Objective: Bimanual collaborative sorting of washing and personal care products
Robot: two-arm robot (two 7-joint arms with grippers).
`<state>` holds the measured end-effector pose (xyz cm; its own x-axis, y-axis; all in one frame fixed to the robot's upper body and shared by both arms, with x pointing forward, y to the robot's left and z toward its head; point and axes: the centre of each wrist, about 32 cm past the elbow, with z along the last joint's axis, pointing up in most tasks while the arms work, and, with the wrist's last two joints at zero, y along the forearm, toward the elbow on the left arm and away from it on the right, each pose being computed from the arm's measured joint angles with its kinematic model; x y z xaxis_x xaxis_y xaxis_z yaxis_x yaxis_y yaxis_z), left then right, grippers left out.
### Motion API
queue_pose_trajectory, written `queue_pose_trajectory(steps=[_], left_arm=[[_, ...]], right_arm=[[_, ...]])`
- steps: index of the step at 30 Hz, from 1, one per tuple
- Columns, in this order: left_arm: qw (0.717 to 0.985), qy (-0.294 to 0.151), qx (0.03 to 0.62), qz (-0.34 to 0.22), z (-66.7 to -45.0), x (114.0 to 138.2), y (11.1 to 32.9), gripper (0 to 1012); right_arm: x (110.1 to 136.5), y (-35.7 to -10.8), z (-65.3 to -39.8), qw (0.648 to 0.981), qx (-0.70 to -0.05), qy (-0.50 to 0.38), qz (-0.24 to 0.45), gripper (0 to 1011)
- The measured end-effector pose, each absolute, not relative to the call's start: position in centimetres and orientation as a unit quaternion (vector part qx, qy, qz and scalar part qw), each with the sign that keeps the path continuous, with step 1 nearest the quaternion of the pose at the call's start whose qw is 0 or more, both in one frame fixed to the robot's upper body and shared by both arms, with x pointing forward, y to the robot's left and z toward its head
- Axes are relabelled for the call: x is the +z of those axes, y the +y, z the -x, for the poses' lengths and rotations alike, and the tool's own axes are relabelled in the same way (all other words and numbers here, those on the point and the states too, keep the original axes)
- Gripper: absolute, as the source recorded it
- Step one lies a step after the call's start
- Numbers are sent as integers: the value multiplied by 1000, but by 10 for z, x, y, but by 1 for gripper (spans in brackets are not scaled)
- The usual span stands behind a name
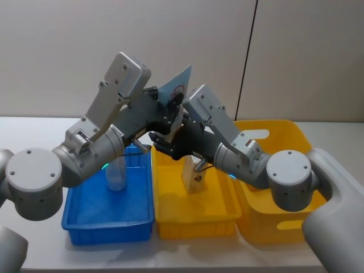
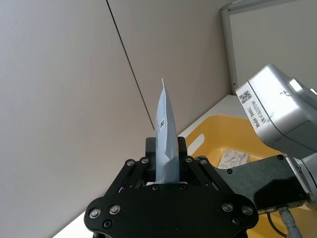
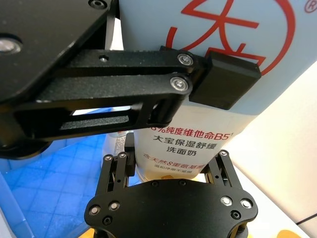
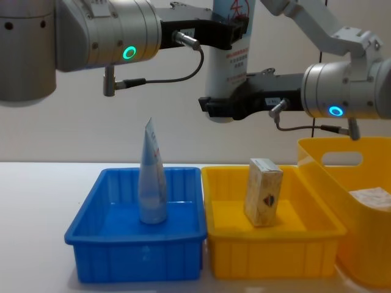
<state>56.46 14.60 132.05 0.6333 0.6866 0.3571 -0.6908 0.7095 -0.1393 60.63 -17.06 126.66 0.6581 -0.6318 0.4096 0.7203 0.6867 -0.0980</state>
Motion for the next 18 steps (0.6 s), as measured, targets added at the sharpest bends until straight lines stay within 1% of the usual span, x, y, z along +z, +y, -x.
queue_pose_trajectory(steps=[10,15,17,18], left_arm=[[904,-196,381,-4,-564,1321,146,204],[904,-196,380,-4,-564,1321,146,314],[904,-196,380,-4,-564,1321,146,392],[904,-196,380,-4,-564,1321,146,413]], right_arm=[[1266,-170,-607,901,-376,-174,127,629],[1266,-170,-607,901,-377,-174,128,629],[1266,-170,-607,901,-377,-174,128,629],[1266,-170,-607,901,-377,-174,128,629]])
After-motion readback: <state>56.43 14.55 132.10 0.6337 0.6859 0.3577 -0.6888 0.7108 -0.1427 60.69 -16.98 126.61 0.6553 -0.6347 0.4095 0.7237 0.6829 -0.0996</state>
